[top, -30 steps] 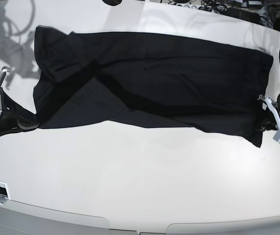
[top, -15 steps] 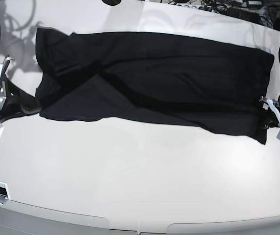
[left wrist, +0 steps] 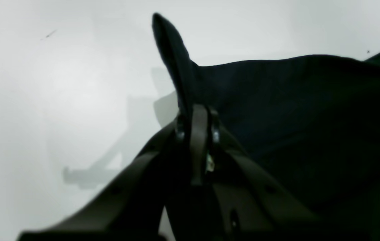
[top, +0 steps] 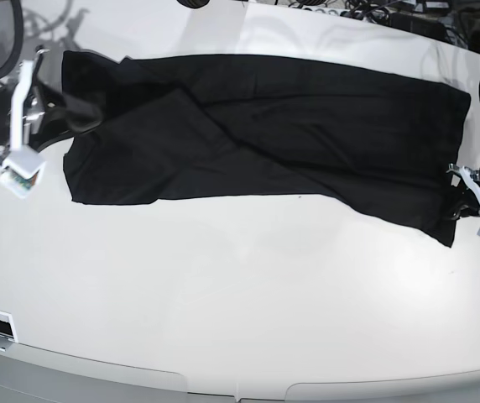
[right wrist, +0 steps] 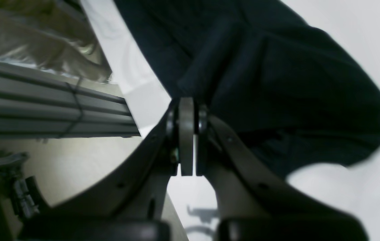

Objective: Layout the t-shirt on the table in an organized manner, then fold the t-shirt properly
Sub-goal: 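Hold both ends of the folded shirt and stretch it straight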

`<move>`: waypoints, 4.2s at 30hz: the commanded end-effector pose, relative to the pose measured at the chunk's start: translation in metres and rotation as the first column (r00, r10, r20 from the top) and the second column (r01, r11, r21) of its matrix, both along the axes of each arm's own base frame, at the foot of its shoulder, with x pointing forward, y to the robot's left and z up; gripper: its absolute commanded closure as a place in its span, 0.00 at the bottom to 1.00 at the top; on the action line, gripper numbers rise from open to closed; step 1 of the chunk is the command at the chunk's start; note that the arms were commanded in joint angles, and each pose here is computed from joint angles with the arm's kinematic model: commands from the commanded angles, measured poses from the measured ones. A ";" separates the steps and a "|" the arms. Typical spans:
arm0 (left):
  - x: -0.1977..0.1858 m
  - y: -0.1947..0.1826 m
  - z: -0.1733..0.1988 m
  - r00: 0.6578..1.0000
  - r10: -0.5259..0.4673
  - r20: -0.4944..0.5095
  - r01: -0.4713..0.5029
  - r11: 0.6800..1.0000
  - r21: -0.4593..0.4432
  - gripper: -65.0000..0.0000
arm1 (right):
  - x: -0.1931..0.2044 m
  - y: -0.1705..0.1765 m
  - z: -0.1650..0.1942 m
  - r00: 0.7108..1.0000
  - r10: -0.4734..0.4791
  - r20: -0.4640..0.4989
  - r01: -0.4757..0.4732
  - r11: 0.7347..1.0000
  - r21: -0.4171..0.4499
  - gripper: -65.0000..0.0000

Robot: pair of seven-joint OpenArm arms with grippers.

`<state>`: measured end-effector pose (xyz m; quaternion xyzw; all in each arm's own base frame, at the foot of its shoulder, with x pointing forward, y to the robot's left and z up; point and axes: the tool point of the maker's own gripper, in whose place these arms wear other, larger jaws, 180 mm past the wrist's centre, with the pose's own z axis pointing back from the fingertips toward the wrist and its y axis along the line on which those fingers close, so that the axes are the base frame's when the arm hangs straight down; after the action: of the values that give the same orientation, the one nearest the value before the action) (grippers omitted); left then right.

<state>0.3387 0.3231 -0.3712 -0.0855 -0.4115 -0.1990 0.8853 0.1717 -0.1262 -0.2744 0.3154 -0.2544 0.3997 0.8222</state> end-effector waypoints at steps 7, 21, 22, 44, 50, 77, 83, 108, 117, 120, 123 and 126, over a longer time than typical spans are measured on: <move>0.012 -0.010 0.044 1.000 -0.011 -0.027 0.008 0.994 -0.105 1.00 | 0.000 0.014 -0.024 1.000 0.001 0.010 0.000 0.997 -0.073 1.00; -0.006 -0.006 0.039 0.989 -0.046 -0.140 0.040 0.998 -0.046 1.00 | 0.016 -0.014 -0.060 0.993 -0.115 0.020 0.116 0.968 -0.221 1.00; -0.008 -0.007 0.037 0.988 -0.046 -0.146 0.040 0.998 -0.047 1.00 | 0.015 -0.015 -0.061 0.993 -0.114 0.016 0.115 0.967 -0.226 1.00; -0.052 0.010 0.000 0.973 -0.040 -0.227 0.047 0.998 0.028 1.00 | 0.014 -0.040 -0.072 0.990 -0.143 0.004 0.135 0.922 -0.363 1.00; -0.051 0.016 -0.001 0.977 -0.046 -0.208 0.063 0.995 0.077 1.00 | 0.013 -0.058 -0.070 0.992 -0.128 0.004 0.118 0.898 -0.424 1.00; -0.097 0.006 -0.044 0.891 -0.170 -0.421 0.255 0.955 0.154 1.00 | 0.015 -0.073 -0.069 0.991 -0.133 0.012 0.123 0.875 -0.468 1.00; -0.089 0.013 -0.037 0.897 -0.175 -0.406 0.270 0.944 0.190 1.00 | 0.014 -0.074 -0.070 0.991 -0.137 0.005 0.124 0.875 -0.468 1.00; -0.101 0.034 -0.017 0.859 -0.105 -0.501 0.206 0.967 0.150 1.00 | 0.013 -0.066 -0.069 0.992 -0.129 -0.001 0.116 0.893 -0.434 1.00; -0.144 0.039 -0.043 0.807 -0.108 -0.580 0.248 0.954 0.167 1.00 | 0.014 -0.065 -0.068 0.991 -0.130 0.005 0.120 0.897 -0.426 1.00; -0.132 0.036 -0.040 0.848 -0.133 -0.513 0.254 0.952 0.173 1.00 | 0.017 -0.062 -0.066 0.991 -0.133 0.021 0.130 0.905 -0.404 1.00; -0.120 0.028 -0.035 0.881 -0.153 -0.447 0.239 0.961 0.141 0.87 | 0.019 -0.060 -0.065 0.990 -0.140 0.028 0.140 0.910 -0.391 0.90; -0.114 0.024 -0.032 0.894 -0.160 -0.418 0.233 0.964 0.130 0.43 | 0.022 -0.060 -0.063 0.985 -0.169 0.030 0.167 0.908 -0.383 0.54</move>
<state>0.2143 0.3383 -0.4175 -0.0984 -0.1753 -0.2974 0.9333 0.1875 -0.1846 -0.3453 0.1297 -0.1816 0.3646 0.9040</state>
